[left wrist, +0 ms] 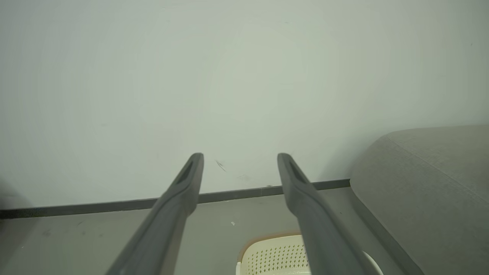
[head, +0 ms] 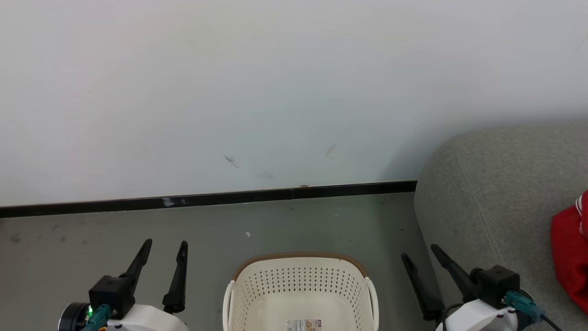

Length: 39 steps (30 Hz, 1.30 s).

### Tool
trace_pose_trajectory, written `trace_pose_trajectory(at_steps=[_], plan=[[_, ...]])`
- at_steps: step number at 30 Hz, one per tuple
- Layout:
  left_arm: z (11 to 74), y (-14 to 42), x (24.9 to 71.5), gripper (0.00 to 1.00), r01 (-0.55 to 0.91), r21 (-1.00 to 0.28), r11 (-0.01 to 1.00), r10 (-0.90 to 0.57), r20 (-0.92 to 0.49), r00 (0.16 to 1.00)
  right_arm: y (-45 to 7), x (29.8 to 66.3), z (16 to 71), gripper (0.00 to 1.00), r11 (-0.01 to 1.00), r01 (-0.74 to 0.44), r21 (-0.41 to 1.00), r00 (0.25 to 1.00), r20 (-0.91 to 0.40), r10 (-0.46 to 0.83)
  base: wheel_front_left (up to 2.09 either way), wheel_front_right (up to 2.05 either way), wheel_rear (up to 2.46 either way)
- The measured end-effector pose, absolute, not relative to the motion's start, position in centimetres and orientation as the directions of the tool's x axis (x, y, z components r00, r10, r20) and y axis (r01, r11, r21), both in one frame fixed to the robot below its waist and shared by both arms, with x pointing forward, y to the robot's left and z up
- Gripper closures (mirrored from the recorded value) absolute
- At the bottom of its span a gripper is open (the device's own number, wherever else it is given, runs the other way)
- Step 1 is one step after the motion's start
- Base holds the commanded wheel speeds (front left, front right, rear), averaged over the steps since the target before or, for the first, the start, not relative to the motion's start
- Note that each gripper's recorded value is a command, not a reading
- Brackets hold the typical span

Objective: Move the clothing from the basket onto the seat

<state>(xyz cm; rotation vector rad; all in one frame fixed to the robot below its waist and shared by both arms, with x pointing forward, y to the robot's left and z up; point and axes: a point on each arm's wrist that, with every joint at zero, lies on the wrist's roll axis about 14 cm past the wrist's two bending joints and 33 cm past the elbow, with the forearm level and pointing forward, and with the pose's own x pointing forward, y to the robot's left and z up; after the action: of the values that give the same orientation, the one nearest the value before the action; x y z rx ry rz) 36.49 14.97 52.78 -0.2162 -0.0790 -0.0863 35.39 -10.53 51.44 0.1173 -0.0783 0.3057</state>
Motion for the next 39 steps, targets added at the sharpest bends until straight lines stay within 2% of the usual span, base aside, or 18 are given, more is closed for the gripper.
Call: trace_pose_trajectory(at_steps=[16,39], plan=[[52.0,15.7,36.6,0.00,0.066,-0.156,0.986,-0.056,0.066,0.996,-12.3,35.7,52.3,0.00,0.965,-0.255,0.055,0.962,0.118,0.248,0.00,0.00,0.00],[50.5,16.8,36.3,0.00,-0.009,-0.128,0.992,0.012,0.020,1.000,-13.9,35.2,52.0,0.00,0.979,-0.191,0.065,0.976,0.116,0.183,0.00,0.00,0.00]])
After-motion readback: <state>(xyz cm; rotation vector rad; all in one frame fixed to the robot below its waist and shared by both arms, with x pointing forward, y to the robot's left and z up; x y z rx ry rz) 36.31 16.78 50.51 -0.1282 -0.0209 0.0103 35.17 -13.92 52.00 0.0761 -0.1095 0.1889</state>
